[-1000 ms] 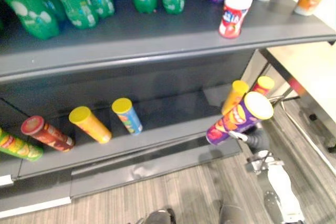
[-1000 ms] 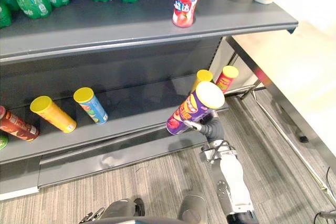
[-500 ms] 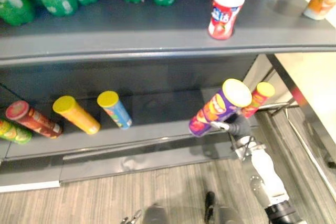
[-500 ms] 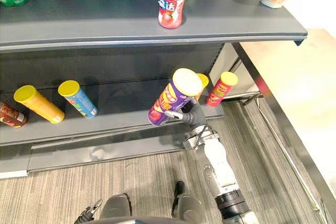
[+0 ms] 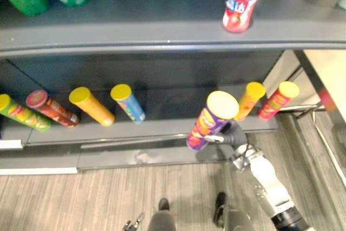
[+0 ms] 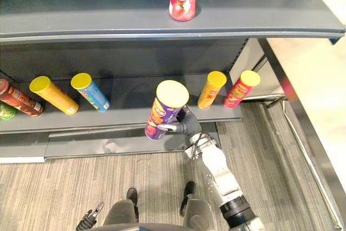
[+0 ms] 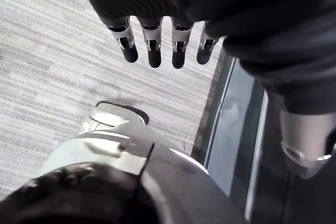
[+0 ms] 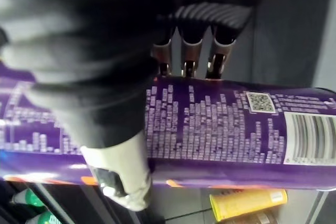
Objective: Put the gum and the chips on the shelf.
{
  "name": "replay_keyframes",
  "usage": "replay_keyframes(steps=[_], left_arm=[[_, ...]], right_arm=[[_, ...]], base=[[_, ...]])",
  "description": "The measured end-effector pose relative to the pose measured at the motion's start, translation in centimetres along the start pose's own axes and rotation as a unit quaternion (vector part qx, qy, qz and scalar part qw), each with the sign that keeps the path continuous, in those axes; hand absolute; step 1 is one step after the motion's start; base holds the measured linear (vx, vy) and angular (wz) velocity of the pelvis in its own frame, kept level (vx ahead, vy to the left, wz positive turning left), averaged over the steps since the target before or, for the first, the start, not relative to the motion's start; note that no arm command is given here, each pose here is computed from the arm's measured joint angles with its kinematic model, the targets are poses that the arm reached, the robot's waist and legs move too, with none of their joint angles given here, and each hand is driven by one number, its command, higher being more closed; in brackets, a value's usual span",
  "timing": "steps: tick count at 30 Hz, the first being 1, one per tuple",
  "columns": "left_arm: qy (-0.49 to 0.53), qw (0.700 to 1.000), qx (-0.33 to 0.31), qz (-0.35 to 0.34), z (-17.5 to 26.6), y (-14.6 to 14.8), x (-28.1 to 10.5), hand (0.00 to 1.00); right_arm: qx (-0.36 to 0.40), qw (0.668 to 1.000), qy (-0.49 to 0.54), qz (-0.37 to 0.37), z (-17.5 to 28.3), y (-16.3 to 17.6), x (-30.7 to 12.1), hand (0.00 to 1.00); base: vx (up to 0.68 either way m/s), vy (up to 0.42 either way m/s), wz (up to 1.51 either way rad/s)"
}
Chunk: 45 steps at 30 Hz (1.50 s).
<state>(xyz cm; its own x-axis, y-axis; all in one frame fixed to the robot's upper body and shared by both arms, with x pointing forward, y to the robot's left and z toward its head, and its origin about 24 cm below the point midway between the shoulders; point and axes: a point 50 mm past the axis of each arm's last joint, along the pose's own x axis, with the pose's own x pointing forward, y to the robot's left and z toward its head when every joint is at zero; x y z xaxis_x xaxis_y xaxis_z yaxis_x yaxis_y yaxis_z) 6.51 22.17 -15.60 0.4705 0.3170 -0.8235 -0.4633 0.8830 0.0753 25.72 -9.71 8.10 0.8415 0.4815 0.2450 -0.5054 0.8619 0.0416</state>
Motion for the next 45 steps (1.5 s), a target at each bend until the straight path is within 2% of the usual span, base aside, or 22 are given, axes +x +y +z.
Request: replay_keyframes(steps=[3,6,9,16,26,36,40,45], left_arm=[[-0.044,0.999,-0.004,-0.01,2.4,-1.2,0.6,0.0],[-0.101,0.994,-0.004,-0.04,5.5,-3.2,1.0,0.0],[-0.136,0.989,-0.017,-0.06,7.8,-4.9,1.1,0.0],[-0.131,0.99,-0.027,-0.054,7.6,-5.5,1.0,0.0],[-0.129,0.989,-0.049,-0.052,7.8,-6.1,1.0,0.0],[-0.143,0.986,-0.053,-0.062,8.4,-6.8,0.8,0.0],[-0.146,0.986,-0.054,-0.064,8.6,-6.9,0.7,0.0],[-0.148,0.985,-0.055,-0.065,8.6,-6.9,0.7,0.0]], right_arm=[[-0.03,0.999,-0.008,0.012,0.4,0.4,1.8,1.0],[-0.06,0.998,-0.015,-0.01,0.7,-0.2,3.8,1.0],[-0.102,0.991,-0.024,-0.086,1.1,-2.0,5.6,1.0],[-0.148,0.963,-0.041,-0.221,2.3,-5.7,6.9,1.0],[-0.165,0.922,-0.107,-0.333,6.3,-7.9,9.0,1.0],[-0.186,0.895,-0.154,-0.375,9.4,-8.4,10.5,1.0],[-0.188,0.893,-0.162,-0.376,10.0,-8.2,10.8,1.0],[-0.232,0.887,-0.167,-0.364,10.4,-7.9,11.3,1.0]], base=[[-0.04,0.06,0.28],[-0.09,0.051,0.25],[-0.12,0.041,0.19],[-0.06,0.006,0.21],[0.0,-0.033,0.24],[-0.01,0.0,0.03],[-0.02,-0.009,0.01],[0.0,-0.006,0.0]])
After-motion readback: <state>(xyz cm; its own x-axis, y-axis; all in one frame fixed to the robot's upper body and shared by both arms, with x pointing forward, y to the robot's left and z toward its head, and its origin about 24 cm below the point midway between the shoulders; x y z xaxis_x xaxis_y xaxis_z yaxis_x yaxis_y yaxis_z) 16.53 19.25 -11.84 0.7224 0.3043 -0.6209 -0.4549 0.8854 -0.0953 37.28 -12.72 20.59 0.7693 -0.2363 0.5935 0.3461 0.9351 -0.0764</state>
